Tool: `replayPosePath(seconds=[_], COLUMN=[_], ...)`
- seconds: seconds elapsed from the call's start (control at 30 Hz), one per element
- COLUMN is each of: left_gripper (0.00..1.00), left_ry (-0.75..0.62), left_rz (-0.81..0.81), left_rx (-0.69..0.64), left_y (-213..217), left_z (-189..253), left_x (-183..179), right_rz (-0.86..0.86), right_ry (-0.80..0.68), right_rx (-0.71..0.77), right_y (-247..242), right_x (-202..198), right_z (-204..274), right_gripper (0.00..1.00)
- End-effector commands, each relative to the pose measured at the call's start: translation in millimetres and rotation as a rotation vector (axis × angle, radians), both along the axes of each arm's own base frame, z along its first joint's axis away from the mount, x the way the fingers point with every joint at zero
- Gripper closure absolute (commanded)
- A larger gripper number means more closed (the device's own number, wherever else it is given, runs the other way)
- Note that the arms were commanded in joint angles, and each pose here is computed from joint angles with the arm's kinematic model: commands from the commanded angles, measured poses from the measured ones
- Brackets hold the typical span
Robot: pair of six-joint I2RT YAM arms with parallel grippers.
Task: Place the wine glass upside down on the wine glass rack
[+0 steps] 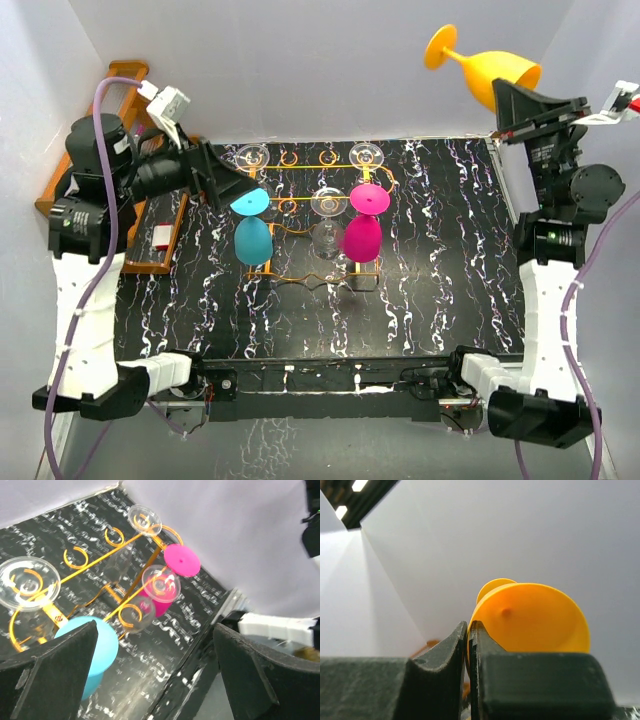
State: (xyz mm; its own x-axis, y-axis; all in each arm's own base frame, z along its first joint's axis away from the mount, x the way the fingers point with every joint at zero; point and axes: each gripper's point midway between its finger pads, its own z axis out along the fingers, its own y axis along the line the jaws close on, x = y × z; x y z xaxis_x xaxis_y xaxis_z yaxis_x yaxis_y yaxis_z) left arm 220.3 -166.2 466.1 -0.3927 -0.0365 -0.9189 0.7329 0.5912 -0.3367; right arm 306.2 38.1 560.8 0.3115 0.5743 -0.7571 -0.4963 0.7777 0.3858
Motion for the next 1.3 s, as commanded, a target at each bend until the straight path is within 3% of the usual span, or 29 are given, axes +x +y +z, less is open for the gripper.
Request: replayPosePath(seconds=[0.0,0.13,0.23,0.33,0.57,0.73,0.93,1.07,1.27], left_gripper=[0.03,0.05,0.08,0.1,0.1,0.09,0.11,0.12,0.12], left_ry=[-0.079,-0.133,-0.072,0.039,0.109,0.12,0.022,-0.02,-0.014], left_rz=[-0.067,-0.026,0.019,0.052,0.071,0.034,-0.035,-0.044,-0.057], left_rx=[-0.298,-0.545,-0.65,-0.688,-0.7,-0.739,-0.749,-0.771,-0.755], left_y=[-18,-18,-17,-21,-23,-25,-22,-13,-12], left_z=[78,114,122,112,93,102,133,147,143], left_x=[-11,7,37,67,78,75,42,21,16], right_rz=[-0.014,-0.193,-0.289,-0.354,-0.609,-0.709,-0.771,-0.737,-0.681], right_ry=[-0.345,-0.578,-0.751,-0.881,-0.976,-1.234,-1.262,-1.252,-1.239], right_rx=[0.145,0.145,-0.027,-0.222,-0.331,-0.714,-0.975,-1.053,-1.173], right_y=[-7,33,81,113,115,200,250,262,293], right_x=[-28,-32,-35,-40,-62,-97,-111,-113,-107], right_z=[92,118,116,106,70,34,3,-12,-35], right_gripper=[0.92,0.92,0.92,0.92,0.92,0.92,0.92,0.92,0.92])
